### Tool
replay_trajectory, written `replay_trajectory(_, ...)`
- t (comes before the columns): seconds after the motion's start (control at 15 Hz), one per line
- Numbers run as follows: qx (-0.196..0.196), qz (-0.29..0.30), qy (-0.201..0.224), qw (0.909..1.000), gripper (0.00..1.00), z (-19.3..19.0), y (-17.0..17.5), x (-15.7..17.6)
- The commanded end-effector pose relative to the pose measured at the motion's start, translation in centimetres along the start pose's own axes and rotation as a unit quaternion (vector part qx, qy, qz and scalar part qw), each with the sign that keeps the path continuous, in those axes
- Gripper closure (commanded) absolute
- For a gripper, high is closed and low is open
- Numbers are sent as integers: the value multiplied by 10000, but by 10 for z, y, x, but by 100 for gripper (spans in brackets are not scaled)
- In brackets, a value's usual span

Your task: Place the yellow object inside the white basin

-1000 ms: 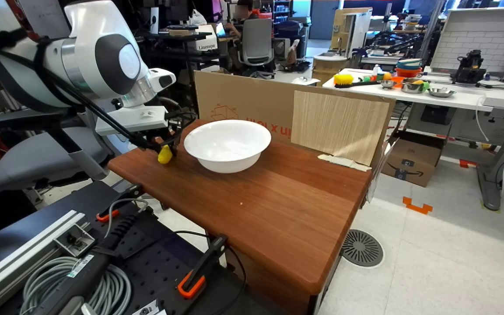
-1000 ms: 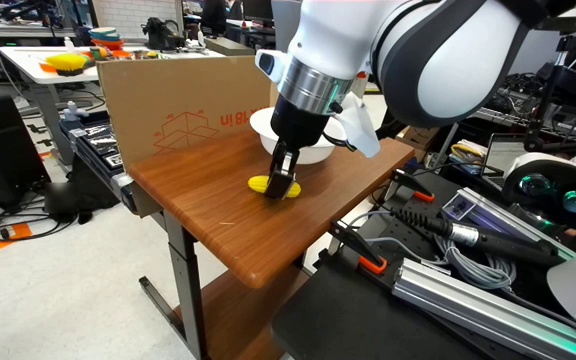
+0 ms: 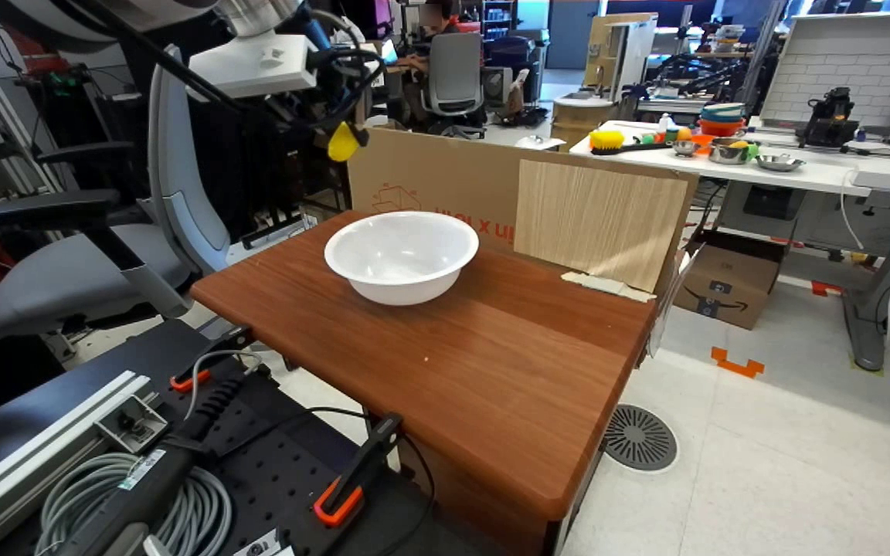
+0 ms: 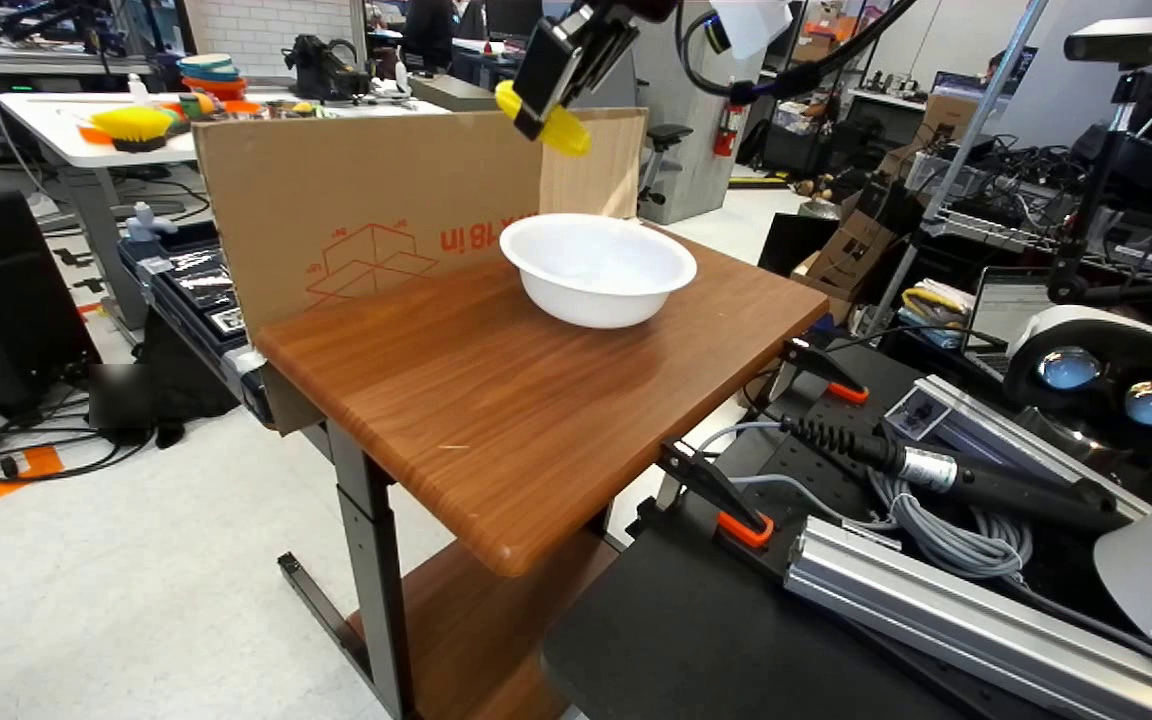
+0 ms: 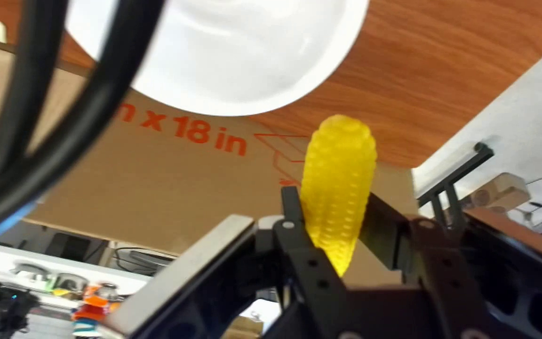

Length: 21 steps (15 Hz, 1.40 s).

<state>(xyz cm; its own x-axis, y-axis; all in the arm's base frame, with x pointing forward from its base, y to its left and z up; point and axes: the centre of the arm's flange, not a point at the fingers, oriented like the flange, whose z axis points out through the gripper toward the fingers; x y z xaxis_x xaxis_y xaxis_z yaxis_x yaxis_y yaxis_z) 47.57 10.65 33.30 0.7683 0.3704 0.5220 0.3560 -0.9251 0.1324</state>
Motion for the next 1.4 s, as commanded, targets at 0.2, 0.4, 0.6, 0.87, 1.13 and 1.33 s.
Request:
replay_trajectory(0.2,-770,942,-561,9910,92,18,98,-14)
replay_trajectory(0.4,-890,979,-876,9873,92,38,99,-20)
replay_trajectory(0.6,-861,809,-1140,9864,92,66,74,-24)
replay_trajectory(0.87,-834,735,-1490,9826,92,102,49,-28)
replay_trajectory(1.13,-867,854,-1819,9757,42,124,43,-33)
replay_trajectory(1.33,-849,880,-1916,9738,27,125,44,-36)
